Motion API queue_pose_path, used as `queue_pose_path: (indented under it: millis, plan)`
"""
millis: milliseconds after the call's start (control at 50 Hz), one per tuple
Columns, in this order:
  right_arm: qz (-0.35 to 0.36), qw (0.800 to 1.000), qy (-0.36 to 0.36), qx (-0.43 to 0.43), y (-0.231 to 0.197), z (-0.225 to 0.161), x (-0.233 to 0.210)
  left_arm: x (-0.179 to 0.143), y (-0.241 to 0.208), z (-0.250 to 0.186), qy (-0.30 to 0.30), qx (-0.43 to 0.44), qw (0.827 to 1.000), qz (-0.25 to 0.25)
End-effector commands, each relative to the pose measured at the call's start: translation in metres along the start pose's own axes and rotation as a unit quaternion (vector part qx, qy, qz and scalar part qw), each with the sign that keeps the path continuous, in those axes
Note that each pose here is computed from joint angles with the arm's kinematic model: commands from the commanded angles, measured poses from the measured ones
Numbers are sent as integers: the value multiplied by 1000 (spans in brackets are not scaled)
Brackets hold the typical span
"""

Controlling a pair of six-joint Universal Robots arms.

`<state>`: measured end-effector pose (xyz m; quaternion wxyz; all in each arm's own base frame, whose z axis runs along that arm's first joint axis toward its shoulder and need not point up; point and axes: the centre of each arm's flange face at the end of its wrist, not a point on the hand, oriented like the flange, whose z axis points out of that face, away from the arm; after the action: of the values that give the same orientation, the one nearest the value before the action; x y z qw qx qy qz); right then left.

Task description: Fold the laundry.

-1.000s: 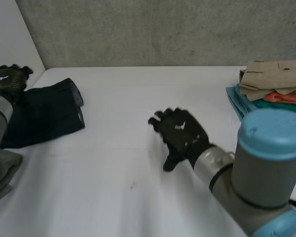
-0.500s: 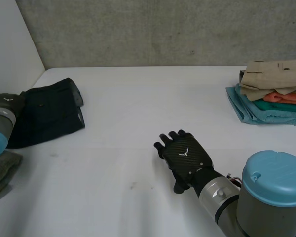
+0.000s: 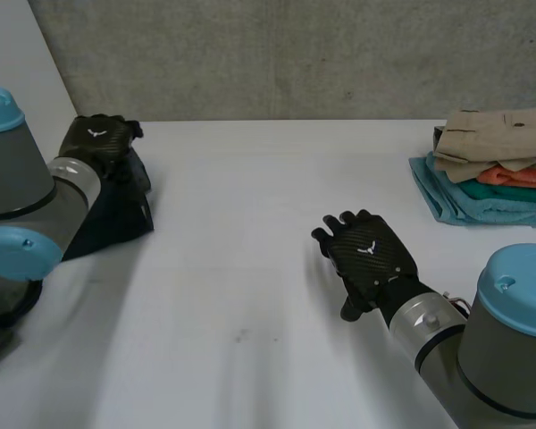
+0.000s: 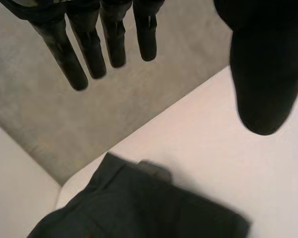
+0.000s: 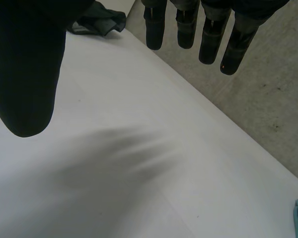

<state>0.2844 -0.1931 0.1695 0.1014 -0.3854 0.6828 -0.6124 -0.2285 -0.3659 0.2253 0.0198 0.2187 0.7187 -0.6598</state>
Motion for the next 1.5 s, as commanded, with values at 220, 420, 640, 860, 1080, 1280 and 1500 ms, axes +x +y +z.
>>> queue_pose_path:
  millis: [220,420,640,860,1080,1280,1500]
  plan:
    - [0,1000,-17,-1,3,0,-5,-44,97,54,-24,-108,993,52]
    - [-1,1000,-15,3,4,1,-5,-53,113,67,-40,-115,991,53]
    - [-1,1000,-15,3,4,1,-5,-55,121,77,-48,-118,988,92]
    - [-1,1000,-14,4,4,2,-4,-58,106,81,-67,-102,987,106]
    - [1,1000,24,14,-2,7,17,30,45,20,49,-80,996,11]
    - [16,992,119,31,-12,10,81,138,-20,-107,235,-20,971,-34]
    - [15,992,123,34,-15,9,85,205,-16,-192,345,-15,938,-1]
